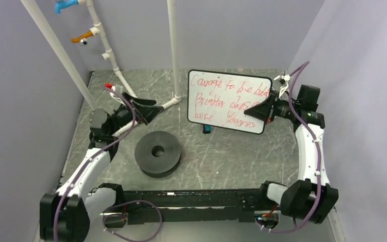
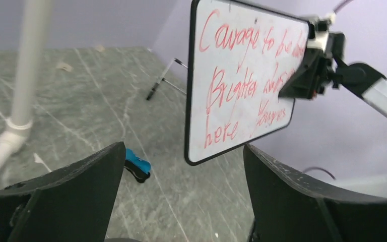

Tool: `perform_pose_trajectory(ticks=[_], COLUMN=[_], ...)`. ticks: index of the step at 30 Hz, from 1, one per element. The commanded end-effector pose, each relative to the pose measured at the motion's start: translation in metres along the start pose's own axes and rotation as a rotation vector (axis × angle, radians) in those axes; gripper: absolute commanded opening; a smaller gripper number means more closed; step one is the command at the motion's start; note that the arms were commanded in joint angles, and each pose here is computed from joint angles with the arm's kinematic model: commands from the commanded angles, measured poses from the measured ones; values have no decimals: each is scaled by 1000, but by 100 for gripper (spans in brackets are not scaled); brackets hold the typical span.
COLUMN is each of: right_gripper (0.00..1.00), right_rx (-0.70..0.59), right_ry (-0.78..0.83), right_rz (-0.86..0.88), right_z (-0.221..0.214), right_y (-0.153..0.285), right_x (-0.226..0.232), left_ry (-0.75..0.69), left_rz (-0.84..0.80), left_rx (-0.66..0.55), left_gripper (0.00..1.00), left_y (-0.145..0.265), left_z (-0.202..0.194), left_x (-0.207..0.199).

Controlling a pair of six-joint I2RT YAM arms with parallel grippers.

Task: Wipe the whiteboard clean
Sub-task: Pass from the left arm to the right

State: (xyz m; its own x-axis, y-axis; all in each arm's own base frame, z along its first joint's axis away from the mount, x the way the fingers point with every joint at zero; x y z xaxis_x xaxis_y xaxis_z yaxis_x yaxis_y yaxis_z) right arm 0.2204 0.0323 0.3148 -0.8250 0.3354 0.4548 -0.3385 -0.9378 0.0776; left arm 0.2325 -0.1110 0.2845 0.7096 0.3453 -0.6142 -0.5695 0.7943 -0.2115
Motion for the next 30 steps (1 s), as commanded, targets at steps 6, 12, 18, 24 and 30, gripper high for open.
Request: perform_pose_trajectory(ticks=[6,12,18,24,30], right_gripper=[0,0,0,0,0], right_rx=[-8,-42,-53,-57,-55], right_ry=[63,99,69,23,-14], right_rz=[-298,-454,-555,-587,-584], right_z=[-24,-31,-41,-47,-51], right_y=[31,45,52,60,61], right_x=[-33,-43,-53,-62,-67], left_ry=[-33,56,167,210,161], left_rz=[376,503,648,795,921], left_rx=[244,392,429,584,632], left_gripper=[99,99,87,76,69], left_y=[-34,-90,-153,-201,-218], left_z=[-28,-78,-119,-158,-181], left_x=[-9,-17,-6,29,58])
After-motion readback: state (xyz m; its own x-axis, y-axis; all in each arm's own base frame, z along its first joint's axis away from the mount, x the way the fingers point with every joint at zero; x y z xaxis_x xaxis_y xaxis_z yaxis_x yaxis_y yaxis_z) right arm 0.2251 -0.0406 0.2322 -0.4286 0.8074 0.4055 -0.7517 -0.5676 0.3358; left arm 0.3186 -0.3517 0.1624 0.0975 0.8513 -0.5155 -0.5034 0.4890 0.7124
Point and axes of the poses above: each gripper's point midway between its finger pads, its own y axis back along the fingers, its own x axis along the line the jaws close on, z = x × y, the point moved 9 cm from there along y, back along the fingers, and after that the axes turned 5 degrees about y, right-handed, at the moved point
